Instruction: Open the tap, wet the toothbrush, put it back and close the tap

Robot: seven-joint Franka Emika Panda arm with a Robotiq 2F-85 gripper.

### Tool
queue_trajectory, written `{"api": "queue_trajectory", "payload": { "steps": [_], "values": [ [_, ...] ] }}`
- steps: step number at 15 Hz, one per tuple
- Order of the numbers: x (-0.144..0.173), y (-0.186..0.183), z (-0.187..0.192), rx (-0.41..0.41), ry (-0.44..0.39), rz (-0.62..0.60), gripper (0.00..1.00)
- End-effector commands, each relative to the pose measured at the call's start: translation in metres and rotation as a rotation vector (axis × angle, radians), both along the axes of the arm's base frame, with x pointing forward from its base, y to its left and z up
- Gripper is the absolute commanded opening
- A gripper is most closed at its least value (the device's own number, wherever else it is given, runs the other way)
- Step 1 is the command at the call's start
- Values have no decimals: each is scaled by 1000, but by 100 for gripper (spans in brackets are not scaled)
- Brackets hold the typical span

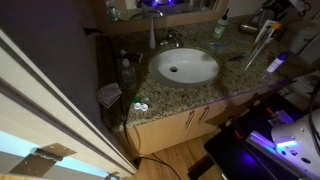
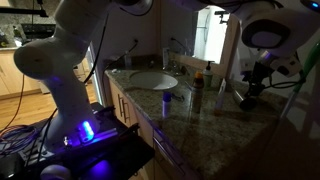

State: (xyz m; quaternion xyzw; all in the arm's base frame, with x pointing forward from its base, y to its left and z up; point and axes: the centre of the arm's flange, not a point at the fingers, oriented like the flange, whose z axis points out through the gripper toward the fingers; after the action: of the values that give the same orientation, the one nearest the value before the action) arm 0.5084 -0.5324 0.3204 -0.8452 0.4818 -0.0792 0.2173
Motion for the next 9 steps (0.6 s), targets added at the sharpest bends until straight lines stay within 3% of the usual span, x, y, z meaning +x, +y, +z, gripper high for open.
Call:
{"api": "queue_trajectory", "payload": {
  "steps": [1, 2, 3, 9],
  "values": [
    [-1, -19, -15, -12, -74, 13, 100],
    [-3, -23, -14, -20, -79, 21, 100],
    [-2, -10, -17, -7, -30, 9, 100],
    [1, -18, -21, -21, -44, 0, 100]
  ]
}}
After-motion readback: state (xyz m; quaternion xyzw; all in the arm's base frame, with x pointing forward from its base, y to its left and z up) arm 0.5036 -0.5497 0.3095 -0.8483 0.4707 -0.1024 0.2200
